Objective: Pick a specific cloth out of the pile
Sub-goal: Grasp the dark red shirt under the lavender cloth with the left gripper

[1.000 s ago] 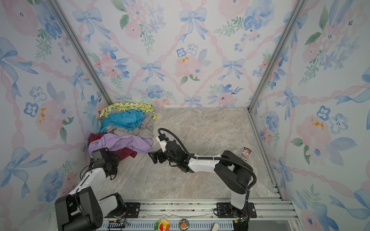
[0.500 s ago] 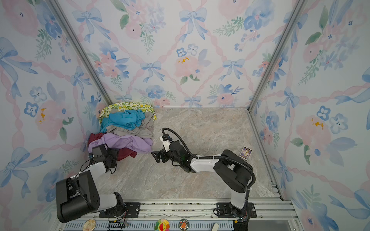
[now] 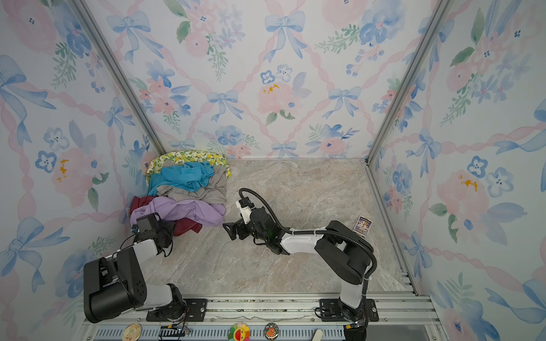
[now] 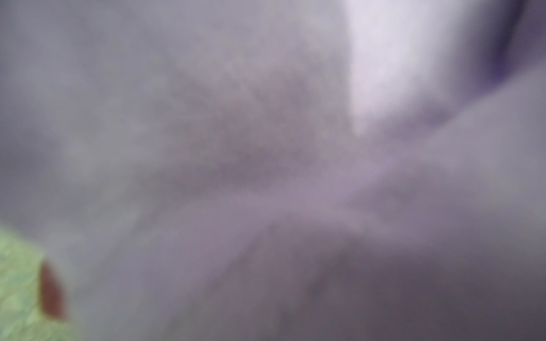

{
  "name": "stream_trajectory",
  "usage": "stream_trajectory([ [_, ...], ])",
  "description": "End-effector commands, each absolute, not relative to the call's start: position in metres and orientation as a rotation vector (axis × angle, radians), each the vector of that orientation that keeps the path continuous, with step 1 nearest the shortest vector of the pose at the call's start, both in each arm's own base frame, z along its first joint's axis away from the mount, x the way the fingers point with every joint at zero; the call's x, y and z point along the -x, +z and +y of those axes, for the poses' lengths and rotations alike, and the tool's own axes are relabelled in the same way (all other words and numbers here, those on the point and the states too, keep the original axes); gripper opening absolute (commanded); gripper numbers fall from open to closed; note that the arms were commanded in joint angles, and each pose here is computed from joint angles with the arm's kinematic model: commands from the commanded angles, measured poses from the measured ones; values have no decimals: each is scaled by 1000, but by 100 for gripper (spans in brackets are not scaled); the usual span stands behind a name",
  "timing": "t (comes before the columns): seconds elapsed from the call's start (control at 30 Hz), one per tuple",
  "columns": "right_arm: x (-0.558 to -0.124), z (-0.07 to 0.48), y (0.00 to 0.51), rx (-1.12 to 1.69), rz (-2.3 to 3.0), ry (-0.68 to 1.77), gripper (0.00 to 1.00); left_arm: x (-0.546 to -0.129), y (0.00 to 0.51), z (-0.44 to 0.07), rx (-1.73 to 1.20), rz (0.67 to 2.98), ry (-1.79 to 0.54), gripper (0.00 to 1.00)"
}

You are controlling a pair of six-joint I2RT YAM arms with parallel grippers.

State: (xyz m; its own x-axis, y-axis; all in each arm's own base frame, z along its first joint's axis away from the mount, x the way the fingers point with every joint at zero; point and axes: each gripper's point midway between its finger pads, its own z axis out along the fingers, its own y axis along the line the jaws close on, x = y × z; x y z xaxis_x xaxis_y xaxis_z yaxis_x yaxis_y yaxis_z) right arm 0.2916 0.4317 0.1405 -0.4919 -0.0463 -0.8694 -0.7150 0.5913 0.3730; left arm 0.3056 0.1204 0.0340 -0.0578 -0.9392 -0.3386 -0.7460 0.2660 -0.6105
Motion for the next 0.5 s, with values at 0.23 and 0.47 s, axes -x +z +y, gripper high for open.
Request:
stream_trajectory([
  [0.23,-291,434,138,594,1919,971,98,-254,-20,98,1629,2048,-286,41],
  [0.47,-291,431,138,588,1915,962,98,-262,-13,99,1596,2027,-310,0],
])
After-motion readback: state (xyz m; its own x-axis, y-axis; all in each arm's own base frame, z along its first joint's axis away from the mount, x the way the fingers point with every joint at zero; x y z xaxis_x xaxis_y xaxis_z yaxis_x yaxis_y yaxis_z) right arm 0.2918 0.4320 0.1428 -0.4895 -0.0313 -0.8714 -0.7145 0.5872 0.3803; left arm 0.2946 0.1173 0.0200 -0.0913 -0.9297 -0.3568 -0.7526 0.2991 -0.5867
